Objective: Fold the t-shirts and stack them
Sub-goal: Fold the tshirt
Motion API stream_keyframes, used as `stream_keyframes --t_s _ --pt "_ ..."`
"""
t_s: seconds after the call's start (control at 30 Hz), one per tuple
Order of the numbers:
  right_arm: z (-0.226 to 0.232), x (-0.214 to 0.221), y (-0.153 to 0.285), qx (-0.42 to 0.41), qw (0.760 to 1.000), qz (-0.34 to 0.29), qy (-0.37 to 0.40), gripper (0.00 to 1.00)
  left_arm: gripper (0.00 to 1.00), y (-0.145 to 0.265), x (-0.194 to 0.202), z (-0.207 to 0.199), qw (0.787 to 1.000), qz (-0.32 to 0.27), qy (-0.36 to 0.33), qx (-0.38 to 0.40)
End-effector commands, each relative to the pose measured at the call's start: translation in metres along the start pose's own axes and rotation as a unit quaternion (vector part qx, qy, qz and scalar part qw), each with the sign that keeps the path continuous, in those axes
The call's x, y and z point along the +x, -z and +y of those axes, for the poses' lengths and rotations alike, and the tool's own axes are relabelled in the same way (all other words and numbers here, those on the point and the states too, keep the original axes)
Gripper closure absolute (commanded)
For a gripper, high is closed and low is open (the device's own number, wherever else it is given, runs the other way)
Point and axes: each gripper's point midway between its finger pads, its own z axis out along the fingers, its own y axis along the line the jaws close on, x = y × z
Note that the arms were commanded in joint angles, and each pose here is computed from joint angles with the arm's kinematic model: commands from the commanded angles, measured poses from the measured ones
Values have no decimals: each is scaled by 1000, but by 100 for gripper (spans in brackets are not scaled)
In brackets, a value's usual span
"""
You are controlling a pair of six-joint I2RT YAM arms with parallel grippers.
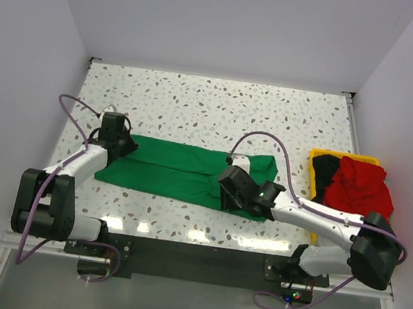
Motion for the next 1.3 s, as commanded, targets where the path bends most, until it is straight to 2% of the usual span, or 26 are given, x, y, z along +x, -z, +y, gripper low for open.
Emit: stream_keyframes --t_s 0.0,0.1,0.3,0.47,0.6,0.83,1.03,1.07,1.23,1.27 --pt "-5 -16 18 5 999 -37 -30 56 77 3 -9 -13 999 -18 -4 28" --pt "-31 -37 16 65 996 -55 -36 60 77 3 -7 -15 999 -16 -3 33" --pt "-67 -63 -13 90 993 -37 -62 62 77 5 1 -23 999 -9 -10 44" --pt "-56 -36 -34 60 995 8 -73 65 77 7 10 -25 999 -3 -18 46" --pt "-55 3 -50 37 993 41 -105 64 77 8 30 -31 998 11 -32 56" --pt "-71 9 -69 34 987 60 -145 64 79 10 66 -34 996 23 -74 47" --pt "-102 -27 -93 70 982 63 -166 64 80 8 90 -23 994 29 -105 26" --pt "-105 -45 -95 77 981 55 -169 63 81 7 96 -21 993 36 -113 24" --pt "-126 -82 -121 138 979 70 -130 62 84 8 121 -17 988 52 -143 17" --pt "-129 -107 -122 150 979 53 -125 62 84 10 129 -21 986 56 -153 24"
